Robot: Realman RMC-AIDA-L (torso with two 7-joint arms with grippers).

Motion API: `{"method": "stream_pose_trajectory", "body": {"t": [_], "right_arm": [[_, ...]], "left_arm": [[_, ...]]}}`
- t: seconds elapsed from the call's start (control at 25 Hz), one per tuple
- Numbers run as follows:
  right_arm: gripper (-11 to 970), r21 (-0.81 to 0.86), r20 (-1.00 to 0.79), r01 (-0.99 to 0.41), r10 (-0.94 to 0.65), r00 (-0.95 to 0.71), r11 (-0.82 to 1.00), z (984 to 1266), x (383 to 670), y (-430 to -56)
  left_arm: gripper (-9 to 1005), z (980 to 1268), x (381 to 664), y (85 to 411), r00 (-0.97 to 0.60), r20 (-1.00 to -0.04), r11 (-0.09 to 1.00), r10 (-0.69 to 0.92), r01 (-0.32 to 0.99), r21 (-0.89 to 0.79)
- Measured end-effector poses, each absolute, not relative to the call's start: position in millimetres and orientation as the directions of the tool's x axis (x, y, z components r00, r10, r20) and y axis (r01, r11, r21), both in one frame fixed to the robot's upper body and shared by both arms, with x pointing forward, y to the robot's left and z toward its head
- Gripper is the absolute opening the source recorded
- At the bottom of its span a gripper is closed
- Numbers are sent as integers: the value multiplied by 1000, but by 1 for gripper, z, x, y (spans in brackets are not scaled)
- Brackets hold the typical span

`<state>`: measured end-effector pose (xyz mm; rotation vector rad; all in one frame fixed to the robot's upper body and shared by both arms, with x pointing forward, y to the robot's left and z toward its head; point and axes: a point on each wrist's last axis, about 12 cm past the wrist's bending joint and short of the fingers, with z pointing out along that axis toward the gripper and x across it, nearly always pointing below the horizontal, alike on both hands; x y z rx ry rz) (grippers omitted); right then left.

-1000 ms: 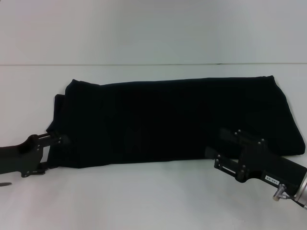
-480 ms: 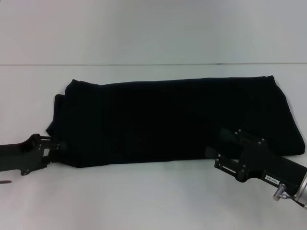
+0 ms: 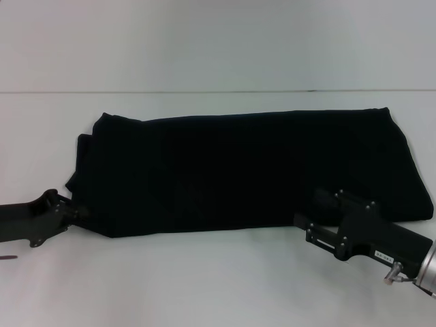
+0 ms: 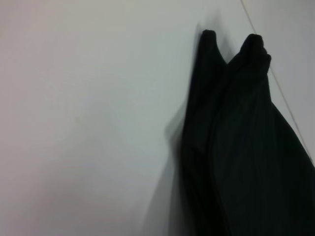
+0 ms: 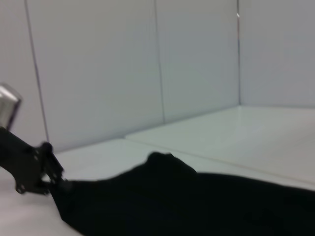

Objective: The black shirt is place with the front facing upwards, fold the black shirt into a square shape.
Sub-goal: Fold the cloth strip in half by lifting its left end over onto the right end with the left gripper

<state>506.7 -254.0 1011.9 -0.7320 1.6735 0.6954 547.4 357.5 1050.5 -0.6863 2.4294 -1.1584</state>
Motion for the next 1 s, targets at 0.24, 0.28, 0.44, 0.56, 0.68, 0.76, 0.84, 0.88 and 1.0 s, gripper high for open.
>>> {"method": "stream_pose_trajectory", "body": {"t": [0.24,0.28,0.44,0.56,0.68,0.76,0.84,0.88,1.0], "right_arm": [[686,65,-962,-767,-163,-217,638,1004,507,-252],[686,61,-960,-768,-173,-221,638,1003,508,-252],[689,56,-957,-774,-188,-222,631,1002,507,-251],[691,50,-959,-778,-189,-213,626,1002,507,-251],[693,42,-959,-780,-193,-206,624,1003,508,-251],[695,38,-960,-780,-195,-203,624,1004,510,-250],[696,36,-959,-779,-198,-203,626,1004,511,-251],[697,35,-959,-779,-199,-203,626,1004,511,-250],[699,33,-959,-779,-201,-202,626,1004,512,-250]], "left_arm": [[32,1051,549,355,-818,-124,544,-562,-253,-800],[32,1052,550,354,-818,-127,543,-562,-249,-802],[33,1053,551,353,-811,-131,530,-570,-240,-813],[33,1055,552,353,-807,-141,519,-574,-225,-824],[33,1057,553,353,-808,-146,518,-570,-215,-828],[34,1057,553,354,-809,-147,518,-569,-214,-828],[34,1057,553,354,-809,-147,518,-569,-214,-828],[34,1057,553,355,-808,-148,519,-570,-214,-828],[35,1058,553,357,-805,-152,522,-573,-216,-825]]}}
